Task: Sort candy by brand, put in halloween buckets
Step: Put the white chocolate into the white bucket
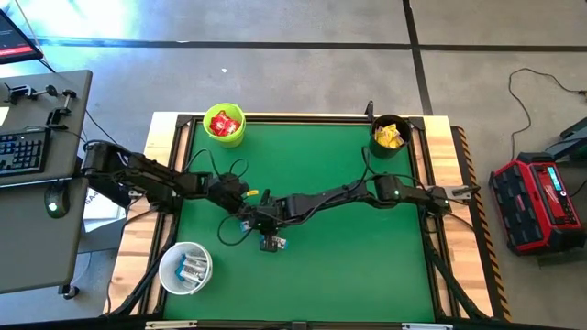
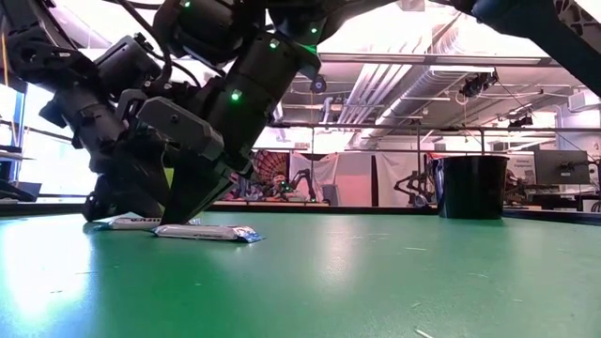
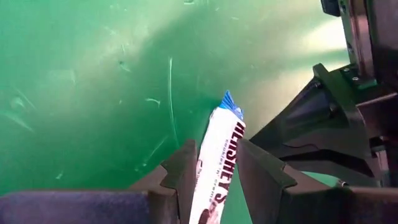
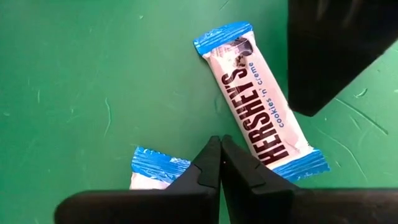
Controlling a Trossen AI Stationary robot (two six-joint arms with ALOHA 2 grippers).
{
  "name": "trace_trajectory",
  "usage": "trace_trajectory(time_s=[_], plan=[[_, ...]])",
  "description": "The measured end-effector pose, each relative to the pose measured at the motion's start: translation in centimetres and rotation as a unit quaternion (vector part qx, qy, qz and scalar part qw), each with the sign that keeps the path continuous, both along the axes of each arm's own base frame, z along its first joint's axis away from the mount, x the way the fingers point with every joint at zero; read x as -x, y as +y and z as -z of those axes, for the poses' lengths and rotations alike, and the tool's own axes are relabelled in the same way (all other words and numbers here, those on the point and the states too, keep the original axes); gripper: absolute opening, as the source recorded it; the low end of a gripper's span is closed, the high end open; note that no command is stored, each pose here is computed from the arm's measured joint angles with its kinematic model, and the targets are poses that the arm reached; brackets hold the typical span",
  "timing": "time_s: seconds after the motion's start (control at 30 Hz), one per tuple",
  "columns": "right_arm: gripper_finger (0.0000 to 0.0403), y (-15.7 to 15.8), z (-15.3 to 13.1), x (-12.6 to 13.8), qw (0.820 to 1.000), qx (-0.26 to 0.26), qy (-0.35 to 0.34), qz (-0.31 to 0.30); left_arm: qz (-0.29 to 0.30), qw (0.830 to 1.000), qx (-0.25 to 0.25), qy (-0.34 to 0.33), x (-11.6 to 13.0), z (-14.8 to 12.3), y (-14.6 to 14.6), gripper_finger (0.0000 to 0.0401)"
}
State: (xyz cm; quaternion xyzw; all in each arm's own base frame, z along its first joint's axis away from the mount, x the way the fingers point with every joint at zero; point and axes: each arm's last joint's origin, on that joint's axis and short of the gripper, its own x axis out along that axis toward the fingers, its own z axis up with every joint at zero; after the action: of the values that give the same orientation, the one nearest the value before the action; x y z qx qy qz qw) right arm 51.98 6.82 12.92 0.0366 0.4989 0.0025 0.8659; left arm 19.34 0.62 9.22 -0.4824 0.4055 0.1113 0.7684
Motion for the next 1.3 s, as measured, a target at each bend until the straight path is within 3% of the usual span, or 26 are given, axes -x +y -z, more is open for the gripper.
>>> trace_trajectory(time_s=[0.33,0.63,1.3], plan=[[0.0000,0.1,-0.4,-0.1,1.000,0.010,0.003,-0.005,0.082,0.995,-0.054,0.005,-0.4,-0.3,0.0,0.0107],[0.0000,-1.0,-0.5,-0.4,0.999,0.041,-0.013,0.024,0.136,0.990,-0.035,-0.027,-0.6,-0.5,-0.3,0.0107],[0.0000,-1.1,-1.4,-0.1,0.998,0.027,-0.011,0.056,0.134,0.991,-0.009,-0.028,-0.7,-0.6,-0.4,0.0107]])
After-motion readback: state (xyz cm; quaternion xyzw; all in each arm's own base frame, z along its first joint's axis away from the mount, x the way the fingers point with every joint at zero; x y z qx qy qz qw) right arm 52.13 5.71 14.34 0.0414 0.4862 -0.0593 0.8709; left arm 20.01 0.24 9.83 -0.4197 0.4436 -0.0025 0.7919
